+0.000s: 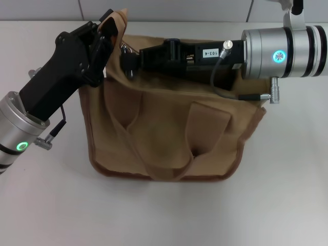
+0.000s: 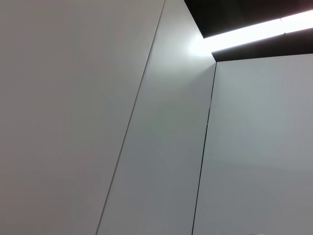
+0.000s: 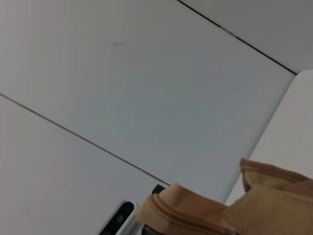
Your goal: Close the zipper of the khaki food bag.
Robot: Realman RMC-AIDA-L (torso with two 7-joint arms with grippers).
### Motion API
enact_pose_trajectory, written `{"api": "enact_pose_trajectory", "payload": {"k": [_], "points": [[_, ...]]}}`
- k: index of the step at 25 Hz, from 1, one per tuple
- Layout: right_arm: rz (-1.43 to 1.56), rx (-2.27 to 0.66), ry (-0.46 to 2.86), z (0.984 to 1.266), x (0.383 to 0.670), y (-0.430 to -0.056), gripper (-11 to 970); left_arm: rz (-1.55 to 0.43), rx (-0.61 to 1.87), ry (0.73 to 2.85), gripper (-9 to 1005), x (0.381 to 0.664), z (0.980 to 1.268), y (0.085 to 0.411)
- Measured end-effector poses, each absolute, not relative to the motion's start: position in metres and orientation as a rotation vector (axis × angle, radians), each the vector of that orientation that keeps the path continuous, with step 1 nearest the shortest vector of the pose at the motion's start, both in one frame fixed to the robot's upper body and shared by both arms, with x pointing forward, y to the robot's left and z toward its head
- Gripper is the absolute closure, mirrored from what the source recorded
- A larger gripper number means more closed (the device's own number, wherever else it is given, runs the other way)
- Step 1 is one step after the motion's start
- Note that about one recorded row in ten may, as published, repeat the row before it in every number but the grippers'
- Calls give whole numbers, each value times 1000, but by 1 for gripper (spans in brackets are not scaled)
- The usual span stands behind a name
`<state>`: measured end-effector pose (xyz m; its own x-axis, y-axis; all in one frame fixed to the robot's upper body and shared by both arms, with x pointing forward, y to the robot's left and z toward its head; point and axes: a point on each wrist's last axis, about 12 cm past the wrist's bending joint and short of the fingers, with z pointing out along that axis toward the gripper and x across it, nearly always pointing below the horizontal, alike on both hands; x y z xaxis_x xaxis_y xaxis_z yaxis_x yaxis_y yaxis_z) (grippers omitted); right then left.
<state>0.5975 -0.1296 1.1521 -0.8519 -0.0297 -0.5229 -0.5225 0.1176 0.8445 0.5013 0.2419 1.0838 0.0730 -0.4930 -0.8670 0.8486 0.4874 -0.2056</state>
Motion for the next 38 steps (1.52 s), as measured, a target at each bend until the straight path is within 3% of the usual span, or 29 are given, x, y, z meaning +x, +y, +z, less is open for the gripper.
{"api": "enact_pose_trajectory", "payload": {"k": [2, 7, 16, 26, 38], "points": [[1783, -533, 2027, 1151, 597, -130, 865, -1048, 402, 1087, 922, 501, 1084, 242], [1781, -529, 2029, 1150, 597, -132, 957, -1045, 399, 1090, 921, 502, 1084, 242], [1795, -497, 2031, 1145, 591, -147, 947, -987, 366, 1148, 920, 501, 1076, 249], [1835, -431, 2056, 1132, 577, -176, 937, -806, 216, 1214, 918, 496, 1065, 284], [1899, -172, 2054, 1099, 525, -257, 924, -789, 184, 1239, 916, 498, 1061, 284]]}}
